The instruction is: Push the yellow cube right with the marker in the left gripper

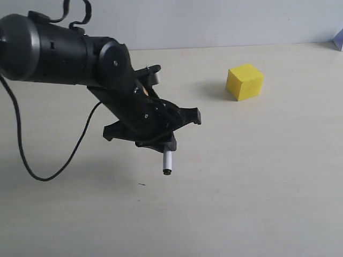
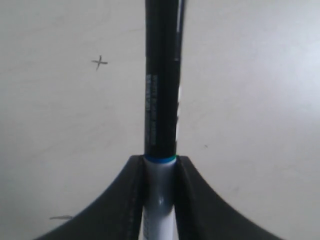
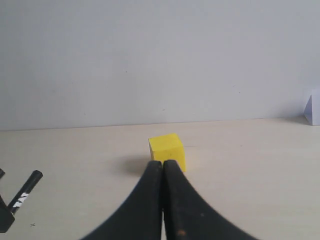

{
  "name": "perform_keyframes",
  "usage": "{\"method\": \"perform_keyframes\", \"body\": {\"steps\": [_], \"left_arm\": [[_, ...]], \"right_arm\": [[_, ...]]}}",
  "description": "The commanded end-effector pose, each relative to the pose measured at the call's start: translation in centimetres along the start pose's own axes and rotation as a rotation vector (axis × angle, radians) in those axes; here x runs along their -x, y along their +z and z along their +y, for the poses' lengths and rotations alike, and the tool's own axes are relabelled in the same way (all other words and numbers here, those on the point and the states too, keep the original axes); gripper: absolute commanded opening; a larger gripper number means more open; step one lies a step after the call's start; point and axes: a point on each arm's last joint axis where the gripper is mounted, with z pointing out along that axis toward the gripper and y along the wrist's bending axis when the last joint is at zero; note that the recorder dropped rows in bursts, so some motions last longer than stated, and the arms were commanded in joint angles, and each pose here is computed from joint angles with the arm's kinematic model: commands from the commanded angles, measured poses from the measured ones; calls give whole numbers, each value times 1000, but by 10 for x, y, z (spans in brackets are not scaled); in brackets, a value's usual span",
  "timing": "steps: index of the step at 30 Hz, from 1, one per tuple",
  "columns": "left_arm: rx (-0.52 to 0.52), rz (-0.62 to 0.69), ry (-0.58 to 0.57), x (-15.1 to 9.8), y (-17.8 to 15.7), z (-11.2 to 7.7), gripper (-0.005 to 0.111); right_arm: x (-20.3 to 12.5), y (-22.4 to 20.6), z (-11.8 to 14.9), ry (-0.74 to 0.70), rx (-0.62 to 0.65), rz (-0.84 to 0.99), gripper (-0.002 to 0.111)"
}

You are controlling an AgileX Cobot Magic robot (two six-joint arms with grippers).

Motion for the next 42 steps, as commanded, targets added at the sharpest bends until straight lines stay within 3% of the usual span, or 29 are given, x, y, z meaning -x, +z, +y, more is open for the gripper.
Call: {"method": "perform_keyframes", "body": {"steps": [1, 10, 42], "left_arm": [[37, 42, -22, 9, 17, 1, 0], [86, 1, -60, 19, 35, 16, 0], [108, -13, -44, 20, 35, 18, 0]], "right_arm": [[-1, 0, 0, -2, 1, -9, 0], [-1, 0, 0, -2, 1, -9, 0], [-1, 0, 0, -2, 1, -9, 0]]}}
